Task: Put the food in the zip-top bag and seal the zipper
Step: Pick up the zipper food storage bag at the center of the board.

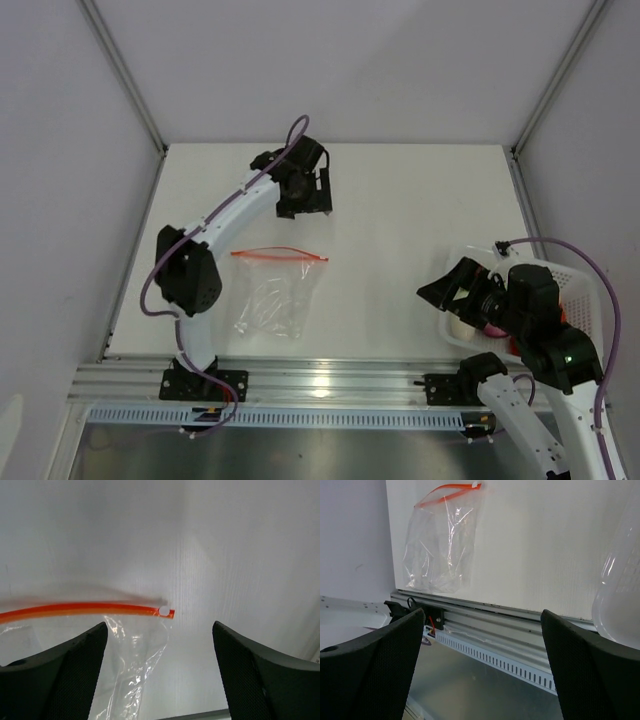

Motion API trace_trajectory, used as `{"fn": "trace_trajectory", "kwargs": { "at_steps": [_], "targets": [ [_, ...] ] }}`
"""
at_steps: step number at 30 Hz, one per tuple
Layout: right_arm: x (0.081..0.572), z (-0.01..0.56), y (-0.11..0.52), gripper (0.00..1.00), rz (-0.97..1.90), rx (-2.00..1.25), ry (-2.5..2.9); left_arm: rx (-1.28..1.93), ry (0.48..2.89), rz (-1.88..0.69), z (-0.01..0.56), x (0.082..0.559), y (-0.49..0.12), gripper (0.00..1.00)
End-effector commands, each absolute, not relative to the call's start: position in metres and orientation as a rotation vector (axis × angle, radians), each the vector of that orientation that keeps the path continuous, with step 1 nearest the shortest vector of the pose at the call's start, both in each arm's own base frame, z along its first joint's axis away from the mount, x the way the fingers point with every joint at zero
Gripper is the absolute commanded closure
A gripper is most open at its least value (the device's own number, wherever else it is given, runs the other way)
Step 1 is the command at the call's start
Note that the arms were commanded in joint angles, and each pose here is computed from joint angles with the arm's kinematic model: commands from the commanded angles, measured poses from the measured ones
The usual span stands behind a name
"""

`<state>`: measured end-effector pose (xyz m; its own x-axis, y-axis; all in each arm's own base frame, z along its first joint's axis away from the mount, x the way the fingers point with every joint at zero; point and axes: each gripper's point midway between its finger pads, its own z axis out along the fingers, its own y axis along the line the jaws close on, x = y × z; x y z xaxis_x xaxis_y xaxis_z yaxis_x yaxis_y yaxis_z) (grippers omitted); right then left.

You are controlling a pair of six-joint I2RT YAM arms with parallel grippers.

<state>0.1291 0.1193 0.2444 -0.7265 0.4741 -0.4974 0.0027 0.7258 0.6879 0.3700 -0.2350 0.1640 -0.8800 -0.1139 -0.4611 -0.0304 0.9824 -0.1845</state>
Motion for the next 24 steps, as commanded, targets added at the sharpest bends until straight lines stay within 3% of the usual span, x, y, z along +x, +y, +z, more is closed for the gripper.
{"fn": "trace_trajectory", "kwargs": {
  "at_steps": [1, 2, 4, 5, 6, 9, 16, 20, 24],
  "targets": [
    [0.123, 0.257, 0.119, 0.01, 0.91, 0.312, 2.209, -0.014, 2.742, -0.179, 0.148, 0.371, -0.241, 0.16],
    [0.122, 0.258, 0.117, 0.01, 0.899, 0.313, 2.205, -0.015, 2.793, -0.158, 0.129, 0.356, -0.239, 0.17],
    [0.121, 0.256, 0.116, 0.01, 0.892, 0.315, 2.204, -0.037, 2.661, -0.319, 0.151, 0.361, -0.254, 0.18],
    [0.121, 0.255, 0.116, 0.01, 0.891, 0.317, 2.203, -0.078, 2.741, -0.278, 0.109, 0.332, -0.238, 0.19],
    [0.121, 0.252, 0.116, 0.01, 0.891, 0.318, 2.205, -0.086, 2.634, -0.417, 0.12, 0.345, -0.254, 0.21],
    [0.121, 0.244, 0.118, 0.01, 0.906, 0.323, 2.219, -0.101, 2.57, -0.583, 0.111, 0.323, -0.257, 0.24],
    [0.125, 0.238, 0.123, 0.01, 0.939, 0.334, 2.22, -0.165, 2.732, -0.422, 0.056, 0.303, -0.239, 0.22],
    [0.133, 0.225, 0.133, 0.01, 0.995, 0.35, 2.234, -0.13, 2.733, -0.47, 0.032, 0.29, -0.248, 0.23],
    [0.151, 0.21, 0.154, 0.01, 1.105, 0.331, 2.248, -0.098, 2.683, -0.633, 0.025, 0.28, -0.26, 0.37]
  ]
}}
